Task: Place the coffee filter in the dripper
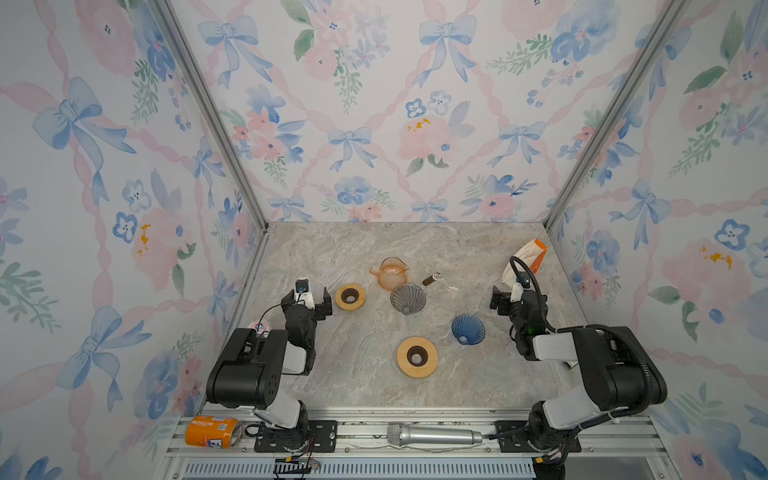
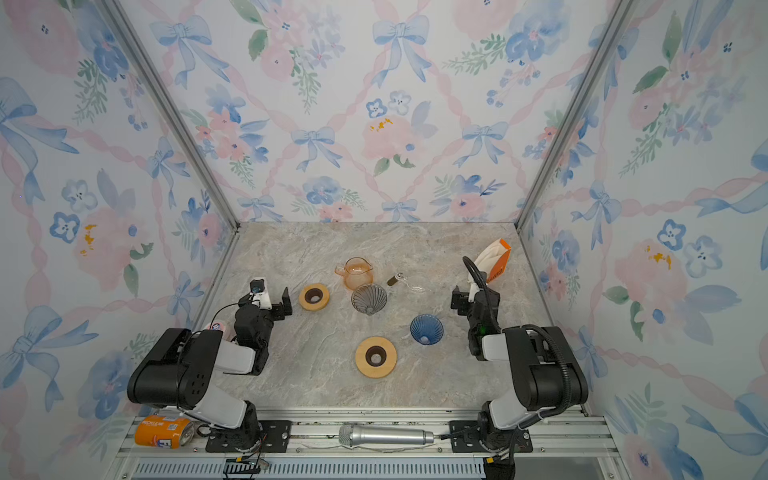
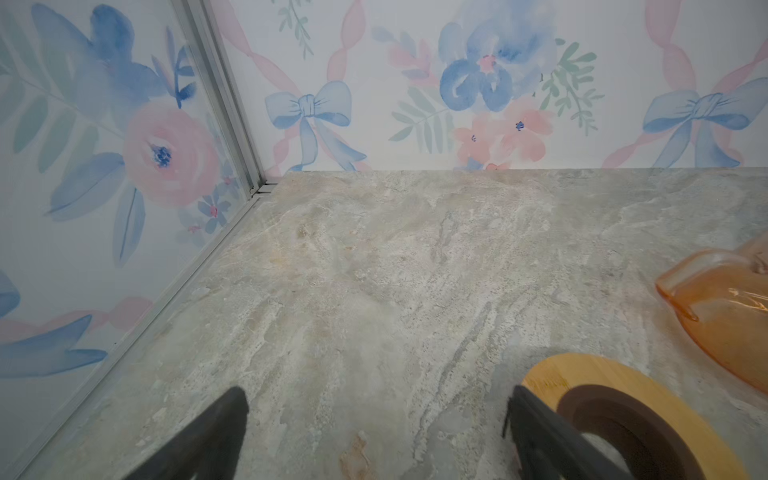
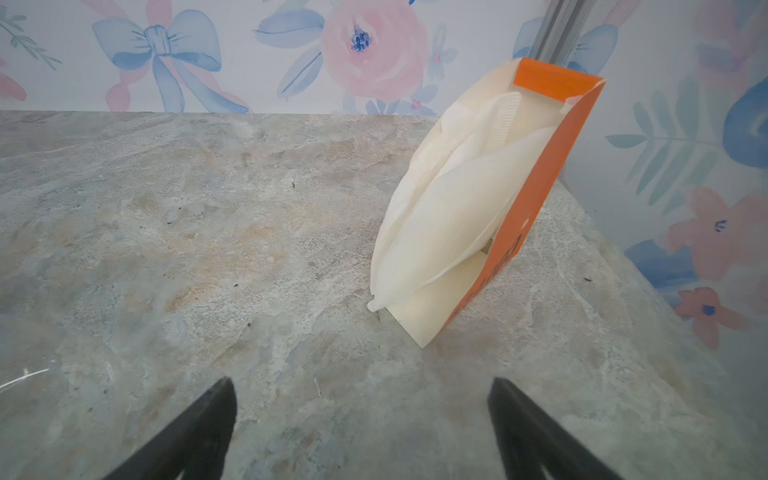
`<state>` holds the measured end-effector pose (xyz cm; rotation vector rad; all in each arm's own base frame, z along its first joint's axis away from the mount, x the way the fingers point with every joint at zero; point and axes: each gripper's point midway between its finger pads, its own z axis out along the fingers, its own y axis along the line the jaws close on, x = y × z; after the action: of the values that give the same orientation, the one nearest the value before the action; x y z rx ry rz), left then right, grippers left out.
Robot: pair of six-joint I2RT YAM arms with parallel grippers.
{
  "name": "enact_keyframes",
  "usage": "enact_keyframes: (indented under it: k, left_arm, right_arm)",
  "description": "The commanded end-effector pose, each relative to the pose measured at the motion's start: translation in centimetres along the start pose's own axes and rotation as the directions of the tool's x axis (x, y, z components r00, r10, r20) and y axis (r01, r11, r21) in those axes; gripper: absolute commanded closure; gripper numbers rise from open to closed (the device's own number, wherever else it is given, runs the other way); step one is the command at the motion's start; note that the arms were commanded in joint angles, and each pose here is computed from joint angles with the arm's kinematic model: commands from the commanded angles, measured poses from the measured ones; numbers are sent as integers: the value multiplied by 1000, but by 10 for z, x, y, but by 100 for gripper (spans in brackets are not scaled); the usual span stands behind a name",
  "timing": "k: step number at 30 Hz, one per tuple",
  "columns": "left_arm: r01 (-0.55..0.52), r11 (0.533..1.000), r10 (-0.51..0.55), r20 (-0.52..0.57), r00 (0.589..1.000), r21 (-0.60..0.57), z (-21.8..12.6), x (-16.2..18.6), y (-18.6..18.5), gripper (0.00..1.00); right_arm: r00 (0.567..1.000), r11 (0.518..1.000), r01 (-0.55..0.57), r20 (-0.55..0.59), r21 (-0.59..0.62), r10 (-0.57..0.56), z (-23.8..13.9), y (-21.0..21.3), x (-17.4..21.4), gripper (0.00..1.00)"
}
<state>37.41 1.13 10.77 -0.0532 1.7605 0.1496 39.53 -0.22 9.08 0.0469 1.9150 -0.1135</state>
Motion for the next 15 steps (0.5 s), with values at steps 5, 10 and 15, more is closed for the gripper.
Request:
enact_keyframes:
  k: [5, 10, 15]
  left_arm:
    - [8, 1000, -8, -1, 1000, -4, 1, 0, 0, 2]
    - [8, 1000, -8, 1, 1000, -4, 1, 0, 0, 2]
    - [10, 1000, -10, 1, 1000, -2, 2, -1, 0, 2]
  right_arm:
    - [1000, 1000, -9, 14, 4, 9, 1, -2, -7, 3]
    - [1000, 1000, -9, 15, 4, 9, 1, -1, -7, 3]
    - [1000, 1000, -9, 15, 4, 9, 1, -1, -8, 3]
